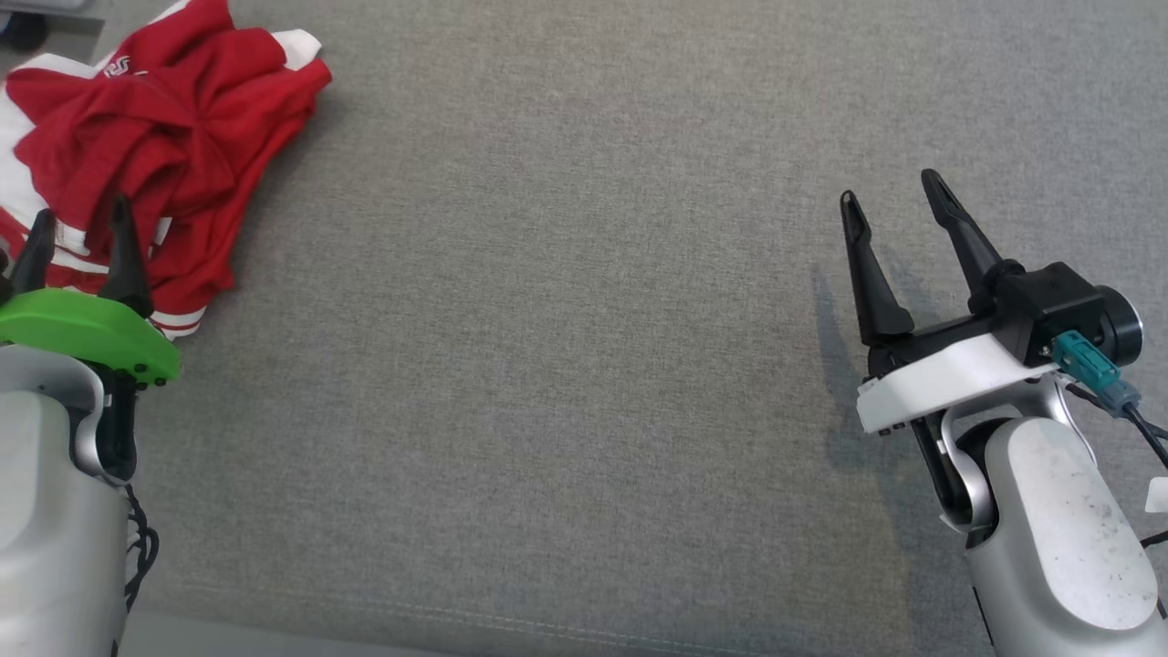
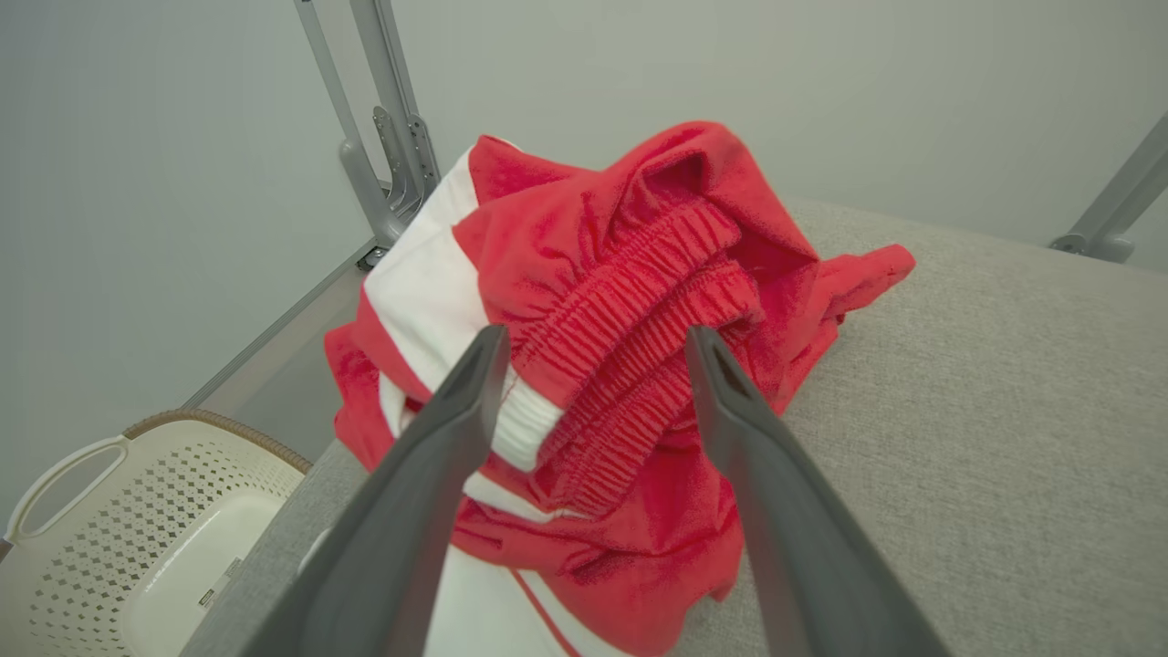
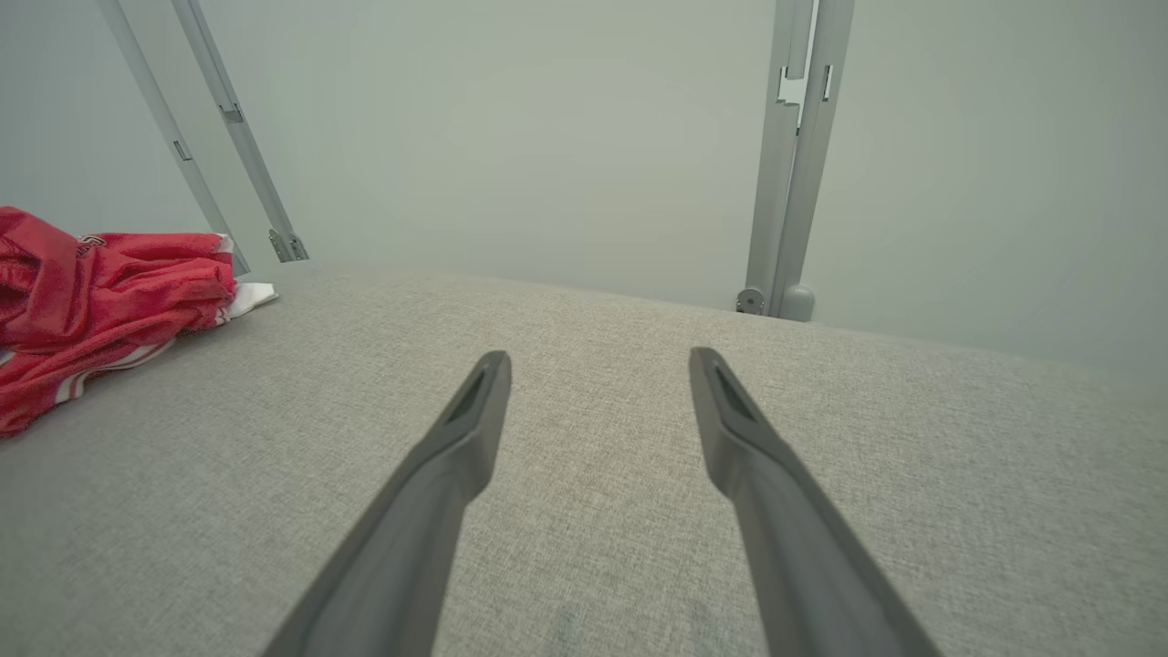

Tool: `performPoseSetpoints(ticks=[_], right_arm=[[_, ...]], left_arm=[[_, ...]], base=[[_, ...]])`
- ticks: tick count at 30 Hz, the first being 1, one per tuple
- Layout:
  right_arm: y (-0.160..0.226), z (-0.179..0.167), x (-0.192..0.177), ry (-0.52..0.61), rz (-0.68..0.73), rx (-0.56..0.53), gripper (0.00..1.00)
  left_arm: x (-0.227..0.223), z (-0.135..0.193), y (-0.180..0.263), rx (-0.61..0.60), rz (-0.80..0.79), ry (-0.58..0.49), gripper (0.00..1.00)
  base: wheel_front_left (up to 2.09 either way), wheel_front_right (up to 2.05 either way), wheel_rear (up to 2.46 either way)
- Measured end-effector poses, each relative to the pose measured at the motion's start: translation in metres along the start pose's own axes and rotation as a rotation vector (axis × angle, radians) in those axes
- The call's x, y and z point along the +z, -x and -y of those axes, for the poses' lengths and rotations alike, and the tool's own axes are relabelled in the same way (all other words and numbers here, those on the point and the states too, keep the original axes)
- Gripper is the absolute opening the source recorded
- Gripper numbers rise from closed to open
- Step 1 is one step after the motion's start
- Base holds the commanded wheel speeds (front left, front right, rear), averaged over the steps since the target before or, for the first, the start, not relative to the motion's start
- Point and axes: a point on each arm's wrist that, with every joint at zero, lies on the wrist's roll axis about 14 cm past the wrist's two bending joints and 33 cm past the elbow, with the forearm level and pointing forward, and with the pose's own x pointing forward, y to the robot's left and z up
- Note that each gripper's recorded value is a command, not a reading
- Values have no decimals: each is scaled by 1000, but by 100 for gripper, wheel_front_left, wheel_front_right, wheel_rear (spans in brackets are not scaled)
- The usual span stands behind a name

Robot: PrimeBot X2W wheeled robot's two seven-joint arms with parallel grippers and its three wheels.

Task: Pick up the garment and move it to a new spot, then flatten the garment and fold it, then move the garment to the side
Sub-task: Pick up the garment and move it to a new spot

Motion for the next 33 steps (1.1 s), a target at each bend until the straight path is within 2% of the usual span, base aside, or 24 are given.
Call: performPoseSetpoints(ticks=[6,7,8,10,16,23,33], right_arm=[[0,15,-21,-11,-42,-34,100],[0,16,-23,-12,-47,-38,100],[0,18,-25,-11,-51,-41,100],[0,18,-27,-13,-54,-42,100],[-1,13,-22,-19,-43,-39,100],[7,10,-2,-22,5,-53,100],[27,8,28,-9,63,-82,100]], left_arm=[[-28,-9,-17,46,-63,-2,100],[-30,-10,-19,49,-63,-2,86],[-30,-10,-20,49,-60,-2,48],[-28,-11,-21,49,-45,-1,0],[-7,-13,-13,44,29,-7,0],[27,-4,16,18,165,-18,0],[61,27,70,-57,282,-31,0]], base=[[0,0,0],[0,0,0],[0,0,0],[0,0,0],[0,0,0],[0,0,0],[0,0,0]])
